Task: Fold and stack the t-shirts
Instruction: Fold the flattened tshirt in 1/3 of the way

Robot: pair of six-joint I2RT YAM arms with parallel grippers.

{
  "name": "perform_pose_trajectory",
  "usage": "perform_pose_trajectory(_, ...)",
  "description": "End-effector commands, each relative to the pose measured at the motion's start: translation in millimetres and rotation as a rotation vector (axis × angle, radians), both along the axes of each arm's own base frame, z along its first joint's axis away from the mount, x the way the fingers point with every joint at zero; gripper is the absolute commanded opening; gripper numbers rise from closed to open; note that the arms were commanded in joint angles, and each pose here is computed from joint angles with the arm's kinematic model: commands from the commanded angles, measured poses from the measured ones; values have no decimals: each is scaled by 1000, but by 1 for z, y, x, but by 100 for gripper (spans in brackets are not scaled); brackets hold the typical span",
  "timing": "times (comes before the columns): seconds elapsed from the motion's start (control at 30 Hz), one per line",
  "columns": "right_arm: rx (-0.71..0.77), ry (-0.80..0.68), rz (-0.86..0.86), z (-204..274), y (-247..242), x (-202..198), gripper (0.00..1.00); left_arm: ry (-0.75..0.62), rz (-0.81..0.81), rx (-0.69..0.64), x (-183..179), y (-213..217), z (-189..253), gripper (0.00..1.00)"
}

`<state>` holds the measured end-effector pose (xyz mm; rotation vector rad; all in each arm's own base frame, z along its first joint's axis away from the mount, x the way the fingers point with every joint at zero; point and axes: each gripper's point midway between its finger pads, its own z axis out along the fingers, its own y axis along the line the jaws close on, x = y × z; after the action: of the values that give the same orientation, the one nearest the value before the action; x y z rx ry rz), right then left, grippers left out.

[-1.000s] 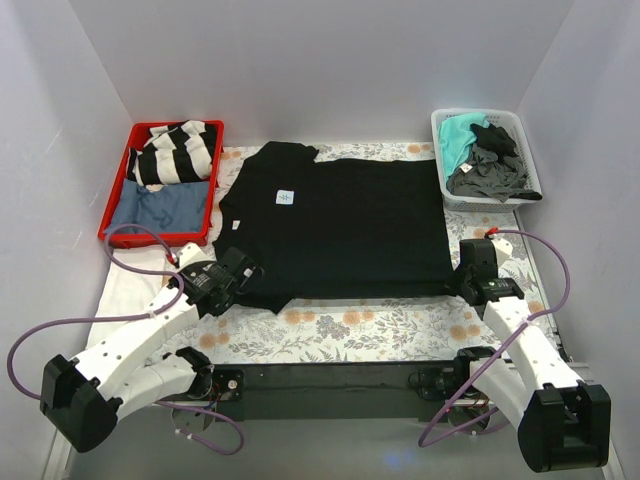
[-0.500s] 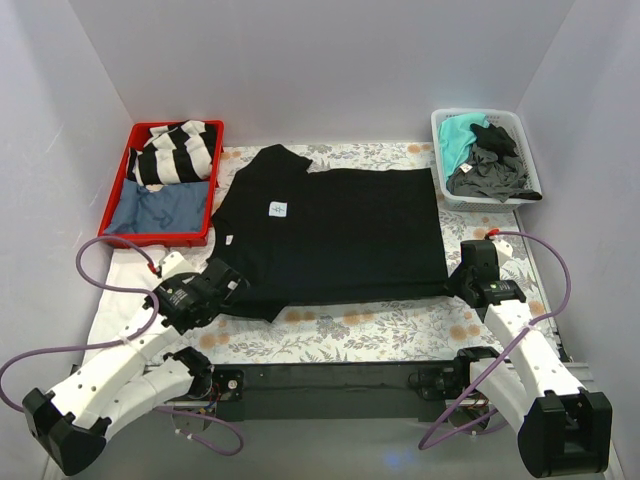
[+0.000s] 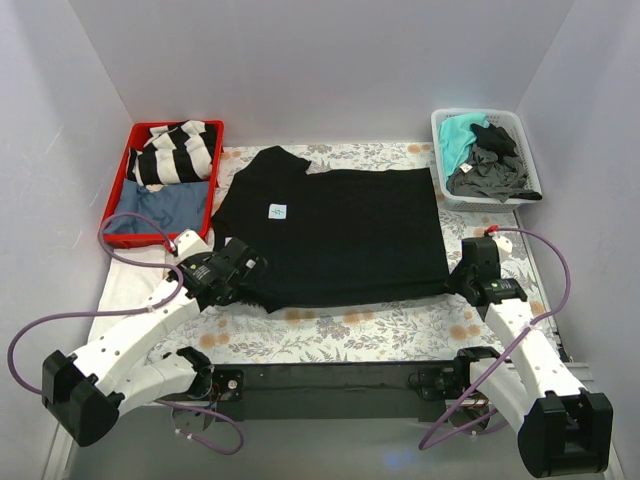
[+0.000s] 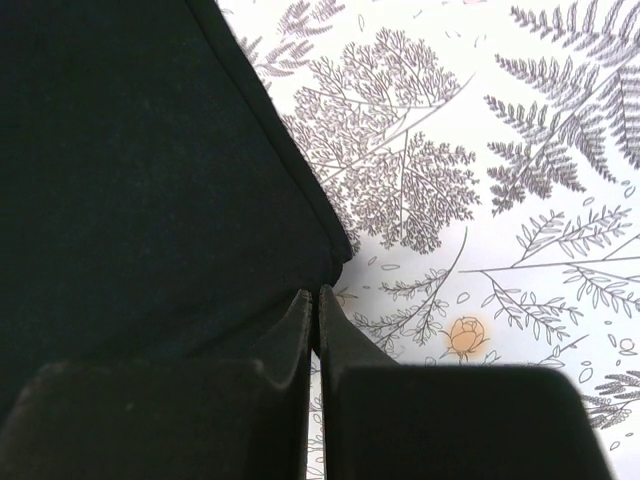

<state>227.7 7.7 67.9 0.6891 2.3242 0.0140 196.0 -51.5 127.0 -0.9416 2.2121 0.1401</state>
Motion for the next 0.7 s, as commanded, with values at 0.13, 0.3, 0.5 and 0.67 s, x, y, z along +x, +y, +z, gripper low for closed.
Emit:
perform_pose_trajectory(0.13,-45,-145,42,47,-1,45,1,-257,117,-45,55,-12,47,0)
perform_pose_trajectory(0.3,-47,-148,63,48,3,61,1,-264,96,-22,71,-23,44,0)
perform_pose_trajectory(0.5,-42,-148,83,43,8,81,1,-276,103,46,90,-26,42,0)
perform_pose_trajectory(0.67,-45,-152,86,43,10,97,1,-289,102,147,108,-25,44,0)
